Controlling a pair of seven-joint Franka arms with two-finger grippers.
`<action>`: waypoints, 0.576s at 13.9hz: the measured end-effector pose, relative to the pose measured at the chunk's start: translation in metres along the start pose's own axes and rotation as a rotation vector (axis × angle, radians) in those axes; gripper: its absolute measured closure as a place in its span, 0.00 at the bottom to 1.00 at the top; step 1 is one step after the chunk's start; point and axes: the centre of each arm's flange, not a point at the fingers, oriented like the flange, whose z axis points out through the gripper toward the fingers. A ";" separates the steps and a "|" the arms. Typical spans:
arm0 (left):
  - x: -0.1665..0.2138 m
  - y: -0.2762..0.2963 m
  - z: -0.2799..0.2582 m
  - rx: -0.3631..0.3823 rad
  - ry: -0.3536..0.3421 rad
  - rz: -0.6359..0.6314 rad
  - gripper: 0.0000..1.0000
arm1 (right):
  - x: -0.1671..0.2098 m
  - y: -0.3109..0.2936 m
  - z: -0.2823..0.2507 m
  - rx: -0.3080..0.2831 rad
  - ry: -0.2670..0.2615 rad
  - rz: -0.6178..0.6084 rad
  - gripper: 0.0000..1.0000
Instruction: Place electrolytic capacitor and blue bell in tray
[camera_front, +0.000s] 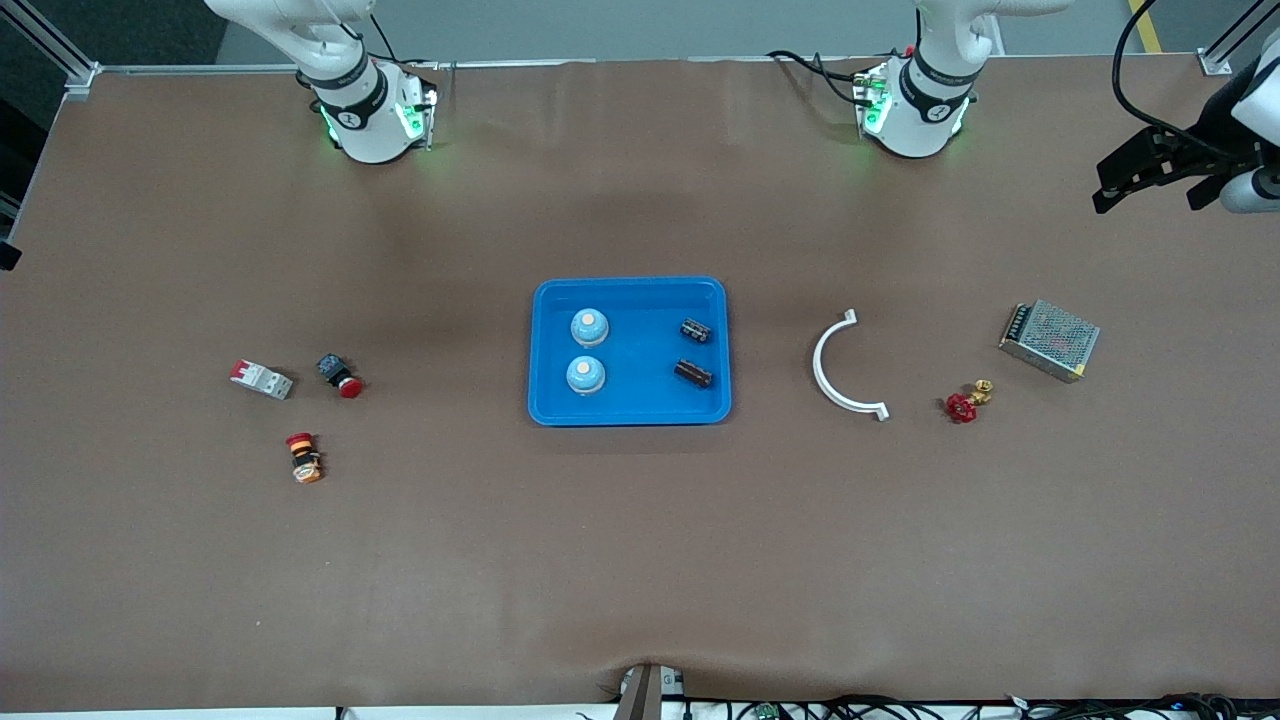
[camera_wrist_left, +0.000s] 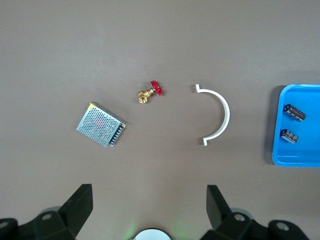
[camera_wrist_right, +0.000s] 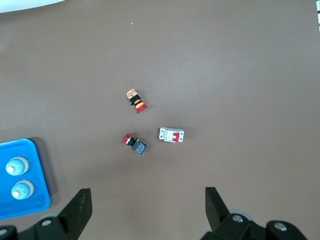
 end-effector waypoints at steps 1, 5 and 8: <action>0.000 0.000 0.000 0.000 0.000 0.000 0.00 | 0.000 -0.001 0.000 0.000 0.000 -0.003 0.00; 0.000 -0.001 0.000 0.000 0.000 -0.002 0.00 | 0.000 -0.005 0.000 0.001 0.000 -0.010 0.00; 0.000 -0.001 0.000 0.000 0.000 -0.002 0.00 | 0.000 -0.005 0.000 0.001 0.000 -0.010 0.00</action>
